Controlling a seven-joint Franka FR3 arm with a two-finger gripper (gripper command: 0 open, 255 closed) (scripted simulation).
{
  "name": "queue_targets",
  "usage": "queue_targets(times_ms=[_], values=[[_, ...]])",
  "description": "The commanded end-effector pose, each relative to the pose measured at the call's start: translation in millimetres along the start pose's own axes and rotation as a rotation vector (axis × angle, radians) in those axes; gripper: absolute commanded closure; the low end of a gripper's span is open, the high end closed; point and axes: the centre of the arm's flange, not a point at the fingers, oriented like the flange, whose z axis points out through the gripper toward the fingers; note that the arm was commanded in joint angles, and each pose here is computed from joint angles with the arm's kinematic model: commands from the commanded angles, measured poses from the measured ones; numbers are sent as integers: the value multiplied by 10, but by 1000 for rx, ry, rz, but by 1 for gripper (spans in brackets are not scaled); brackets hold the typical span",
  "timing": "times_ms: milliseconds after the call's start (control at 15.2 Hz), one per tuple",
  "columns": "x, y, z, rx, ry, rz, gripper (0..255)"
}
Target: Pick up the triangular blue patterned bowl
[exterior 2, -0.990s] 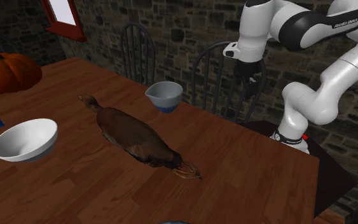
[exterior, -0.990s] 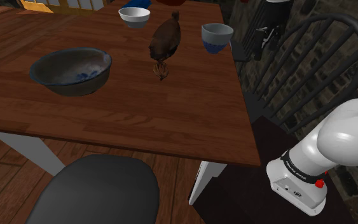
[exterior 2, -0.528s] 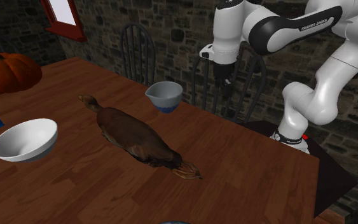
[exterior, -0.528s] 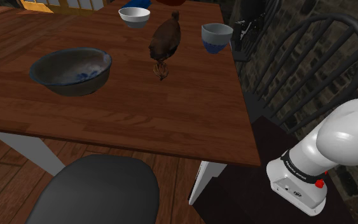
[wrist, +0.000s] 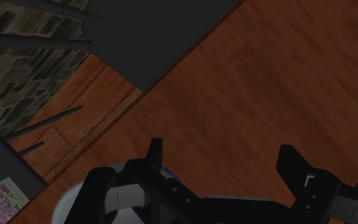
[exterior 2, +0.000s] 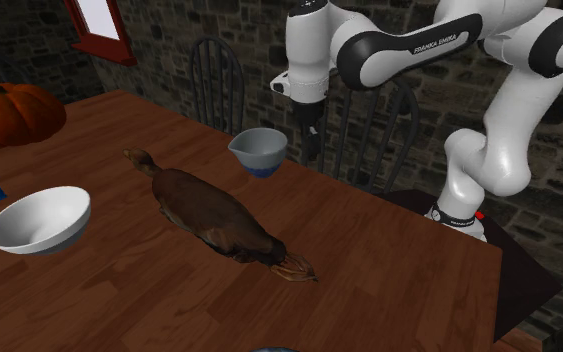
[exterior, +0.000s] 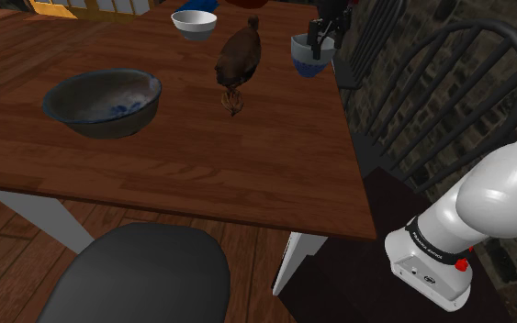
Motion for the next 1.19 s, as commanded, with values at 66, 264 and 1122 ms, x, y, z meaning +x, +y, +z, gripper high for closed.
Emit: queue_targets(times_ms=[66, 264, 1122], values=[[377, 50, -1, -2, 13, 5, 0], [748, 112, -25, -5, 25, 11, 0], [1183, 118, 337, -7, 38, 16, 0]])
